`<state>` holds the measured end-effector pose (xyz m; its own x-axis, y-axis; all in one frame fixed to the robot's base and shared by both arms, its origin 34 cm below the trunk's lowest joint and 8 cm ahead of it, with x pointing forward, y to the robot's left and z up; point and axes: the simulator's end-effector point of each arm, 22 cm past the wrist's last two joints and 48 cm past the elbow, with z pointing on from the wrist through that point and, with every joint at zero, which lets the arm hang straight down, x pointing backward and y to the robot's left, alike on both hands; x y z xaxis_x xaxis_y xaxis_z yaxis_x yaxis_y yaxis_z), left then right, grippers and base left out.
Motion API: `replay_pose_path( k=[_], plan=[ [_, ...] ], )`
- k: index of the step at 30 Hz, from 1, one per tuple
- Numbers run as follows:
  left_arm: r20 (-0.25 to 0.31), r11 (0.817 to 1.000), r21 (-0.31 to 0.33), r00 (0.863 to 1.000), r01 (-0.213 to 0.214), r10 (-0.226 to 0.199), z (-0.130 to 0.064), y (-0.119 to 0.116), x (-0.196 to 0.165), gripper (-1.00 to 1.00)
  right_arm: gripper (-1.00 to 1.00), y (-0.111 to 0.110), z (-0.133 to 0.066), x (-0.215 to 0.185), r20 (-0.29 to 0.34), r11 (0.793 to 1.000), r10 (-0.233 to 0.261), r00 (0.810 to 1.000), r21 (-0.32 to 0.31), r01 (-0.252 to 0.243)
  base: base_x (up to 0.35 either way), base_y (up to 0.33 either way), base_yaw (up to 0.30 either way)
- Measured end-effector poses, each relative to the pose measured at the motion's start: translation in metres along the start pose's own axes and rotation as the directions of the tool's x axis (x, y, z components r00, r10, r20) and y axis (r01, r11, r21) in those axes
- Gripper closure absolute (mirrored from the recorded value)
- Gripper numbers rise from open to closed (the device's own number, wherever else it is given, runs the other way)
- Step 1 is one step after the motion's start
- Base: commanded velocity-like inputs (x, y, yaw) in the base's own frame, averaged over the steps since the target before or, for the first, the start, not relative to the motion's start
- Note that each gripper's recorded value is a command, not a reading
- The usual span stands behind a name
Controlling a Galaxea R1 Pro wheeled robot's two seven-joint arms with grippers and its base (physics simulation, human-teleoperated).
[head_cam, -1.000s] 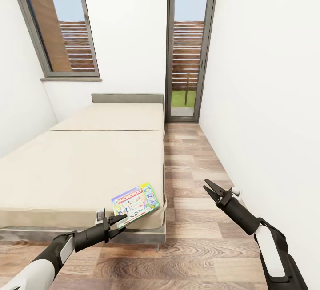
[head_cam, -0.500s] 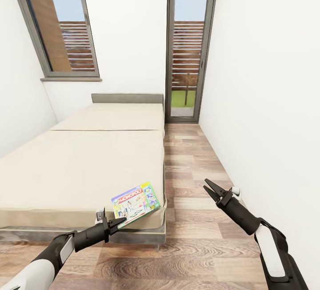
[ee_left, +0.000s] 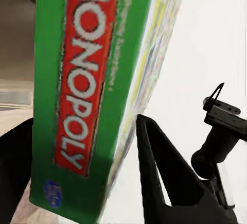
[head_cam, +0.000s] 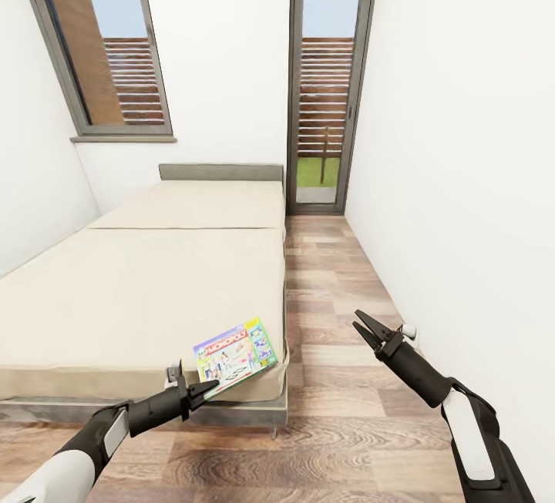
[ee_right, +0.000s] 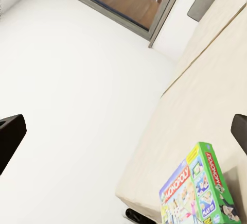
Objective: Put all the toys in the child's room - the three board games (two on the bed and one on the table), the two jigsaw puzzles on the table, and the tennis ball on the table - inside the toy box on the table in the child's room.
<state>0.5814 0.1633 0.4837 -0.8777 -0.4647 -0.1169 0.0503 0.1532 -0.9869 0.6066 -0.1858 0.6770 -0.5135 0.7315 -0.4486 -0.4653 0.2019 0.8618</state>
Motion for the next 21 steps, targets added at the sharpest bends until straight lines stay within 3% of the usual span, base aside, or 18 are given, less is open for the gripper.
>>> replay_pose_path(
  k=[5, 11, 17, 21],
  plan=[
    [0.0, 1.0, -0.006, 1.0, -0.021, 0.021, -0.003, -0.01, -0.006, 1.0, -1.0, 0.008, 0.005, -0.006, 0.0, 1.0, 0.001, 1.0, 0.001, -0.001, 0.0, 0.0, 0.0],
    [0.011, 0.996, 0.046, 0.997, -0.074, 0.074, -0.009, -0.048, -0.027, 1.0, -1.0, 0.018, 0.011, -0.014, 0.0, 1.0, 0.001, 1.0, 0.002, -0.001, 0.0, 0.0, 0.0],
    [-0.089, 0.995, 0.033, 0.992, -0.09, 0.092, -0.01, -0.065, -0.02, 1.0, -1.0, 0.028, 0.016, -0.021, -0.001, 1.0, 0.002, 1.0, 0.002, -0.002, 0.0, 0.0, 0.0],
    [-0.112, 0.994, 0.037, 0.988, -0.102, 0.106, -0.019, -0.082, -0.028, 1.0, -1.0, 0.035, 0.02, -0.025, -0.003, 1.0, 0.001, 1.0, 0.001, -0.001, 0.0, 0.0, 0.0]
  ],
)
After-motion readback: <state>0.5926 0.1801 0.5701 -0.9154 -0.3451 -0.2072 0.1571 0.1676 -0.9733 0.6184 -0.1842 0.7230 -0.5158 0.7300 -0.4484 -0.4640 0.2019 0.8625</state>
